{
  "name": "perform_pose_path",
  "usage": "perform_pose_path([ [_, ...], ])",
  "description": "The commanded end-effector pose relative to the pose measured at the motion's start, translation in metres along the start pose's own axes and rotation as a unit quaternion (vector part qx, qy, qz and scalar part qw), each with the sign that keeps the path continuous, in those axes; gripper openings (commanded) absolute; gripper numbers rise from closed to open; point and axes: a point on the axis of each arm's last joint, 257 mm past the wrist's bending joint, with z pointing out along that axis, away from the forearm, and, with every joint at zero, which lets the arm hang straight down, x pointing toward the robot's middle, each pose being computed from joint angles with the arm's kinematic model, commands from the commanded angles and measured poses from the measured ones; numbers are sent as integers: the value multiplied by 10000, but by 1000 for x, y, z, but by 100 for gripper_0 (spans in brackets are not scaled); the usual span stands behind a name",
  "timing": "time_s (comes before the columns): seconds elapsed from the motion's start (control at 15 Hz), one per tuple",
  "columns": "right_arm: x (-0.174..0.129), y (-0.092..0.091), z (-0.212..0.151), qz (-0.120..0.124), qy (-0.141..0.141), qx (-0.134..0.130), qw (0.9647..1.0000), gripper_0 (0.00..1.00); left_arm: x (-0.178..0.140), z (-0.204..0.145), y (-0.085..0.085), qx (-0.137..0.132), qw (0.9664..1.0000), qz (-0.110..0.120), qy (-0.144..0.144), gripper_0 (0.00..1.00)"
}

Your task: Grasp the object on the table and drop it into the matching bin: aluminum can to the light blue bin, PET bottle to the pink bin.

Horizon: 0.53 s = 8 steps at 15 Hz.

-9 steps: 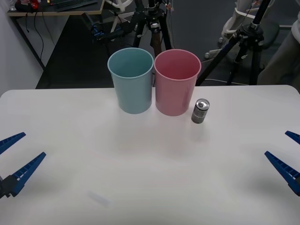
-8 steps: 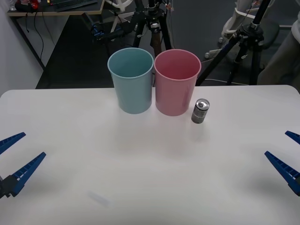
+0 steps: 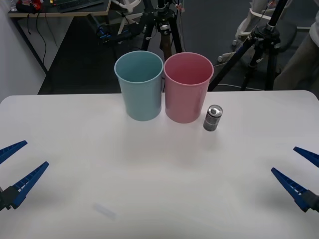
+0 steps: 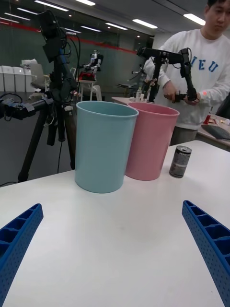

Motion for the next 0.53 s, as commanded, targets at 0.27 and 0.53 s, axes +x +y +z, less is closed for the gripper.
perform_pose_path([
  [0.27,27,0,29,-627,331,93,9974,100,0,0,0,0,10000,0,-1,100],
  [0.53,34,-6,60,-590,288,436,9969,100,0,0,0,0,10000,0,-1,100],
])
